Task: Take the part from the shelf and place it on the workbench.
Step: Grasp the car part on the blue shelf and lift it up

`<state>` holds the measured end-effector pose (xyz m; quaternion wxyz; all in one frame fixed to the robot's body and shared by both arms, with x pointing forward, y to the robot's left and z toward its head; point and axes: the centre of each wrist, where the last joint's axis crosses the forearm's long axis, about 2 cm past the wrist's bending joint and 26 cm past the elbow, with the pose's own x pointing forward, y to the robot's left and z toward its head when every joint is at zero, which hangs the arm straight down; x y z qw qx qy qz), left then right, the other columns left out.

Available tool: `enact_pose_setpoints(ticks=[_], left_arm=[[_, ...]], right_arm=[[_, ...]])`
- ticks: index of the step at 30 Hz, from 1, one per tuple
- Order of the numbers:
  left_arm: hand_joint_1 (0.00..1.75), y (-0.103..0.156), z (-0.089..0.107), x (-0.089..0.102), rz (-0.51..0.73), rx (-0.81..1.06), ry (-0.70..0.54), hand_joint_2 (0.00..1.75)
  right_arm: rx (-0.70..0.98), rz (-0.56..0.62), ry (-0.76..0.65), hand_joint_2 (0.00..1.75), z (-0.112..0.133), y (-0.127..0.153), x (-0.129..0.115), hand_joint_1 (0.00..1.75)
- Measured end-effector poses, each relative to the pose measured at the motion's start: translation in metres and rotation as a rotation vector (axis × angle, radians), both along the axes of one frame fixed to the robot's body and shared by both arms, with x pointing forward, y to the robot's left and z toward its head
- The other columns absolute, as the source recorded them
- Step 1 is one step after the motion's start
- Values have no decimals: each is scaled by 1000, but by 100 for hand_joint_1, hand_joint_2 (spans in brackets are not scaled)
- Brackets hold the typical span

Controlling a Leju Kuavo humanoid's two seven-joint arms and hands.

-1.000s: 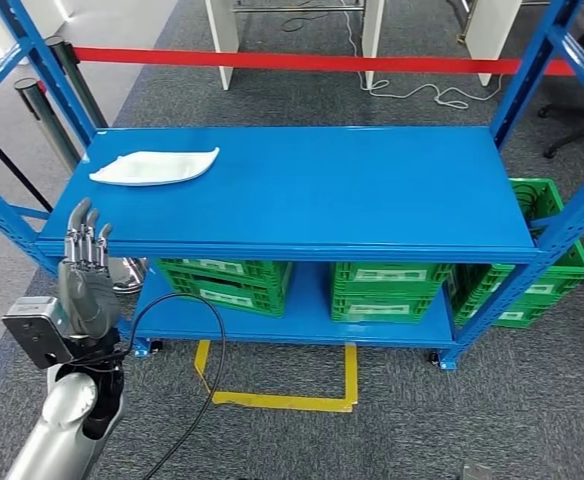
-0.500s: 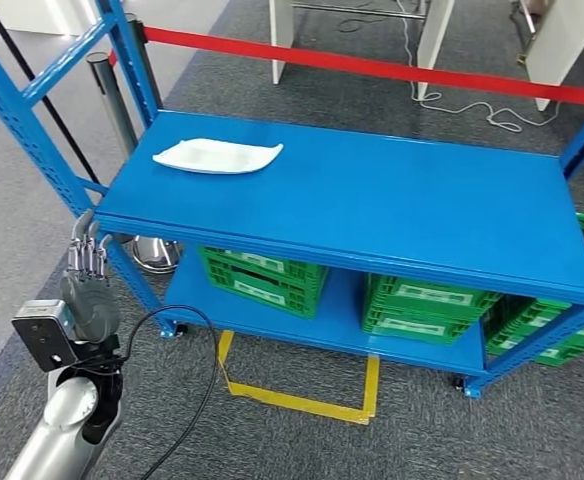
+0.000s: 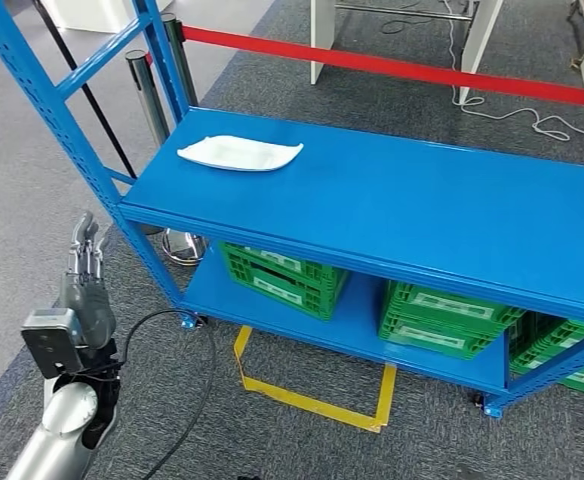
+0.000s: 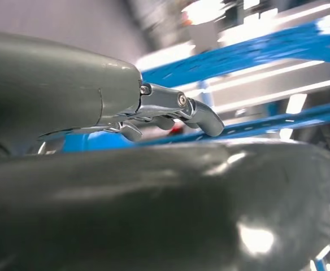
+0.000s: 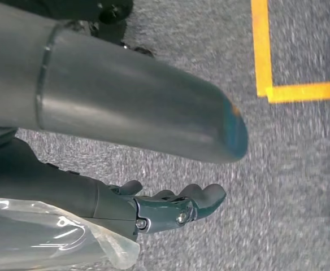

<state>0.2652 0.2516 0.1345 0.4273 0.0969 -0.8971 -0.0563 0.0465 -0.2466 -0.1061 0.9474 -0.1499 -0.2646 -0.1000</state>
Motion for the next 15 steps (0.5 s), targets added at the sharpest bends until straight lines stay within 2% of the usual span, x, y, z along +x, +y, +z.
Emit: enact_pose_setpoints(ticks=[3, 7, 10, 15], left_arm=[[0, 5, 9, 8, 31, 148, -81, 0], [0, 7, 19, 17, 24, 253, -149, 0], [0, 5, 25, 22, 15, 269, -174, 0], [0, 1, 23, 20, 3, 267, -159, 0]], right_arm=[[11, 30, -3, 0, 0, 2, 1, 0], [19, 55, -9, 0, 0, 3, 3, 0], [19, 61, -10, 0, 0, 3, 3, 0], [29, 63, 22, 0, -2, 2, -5, 0]])
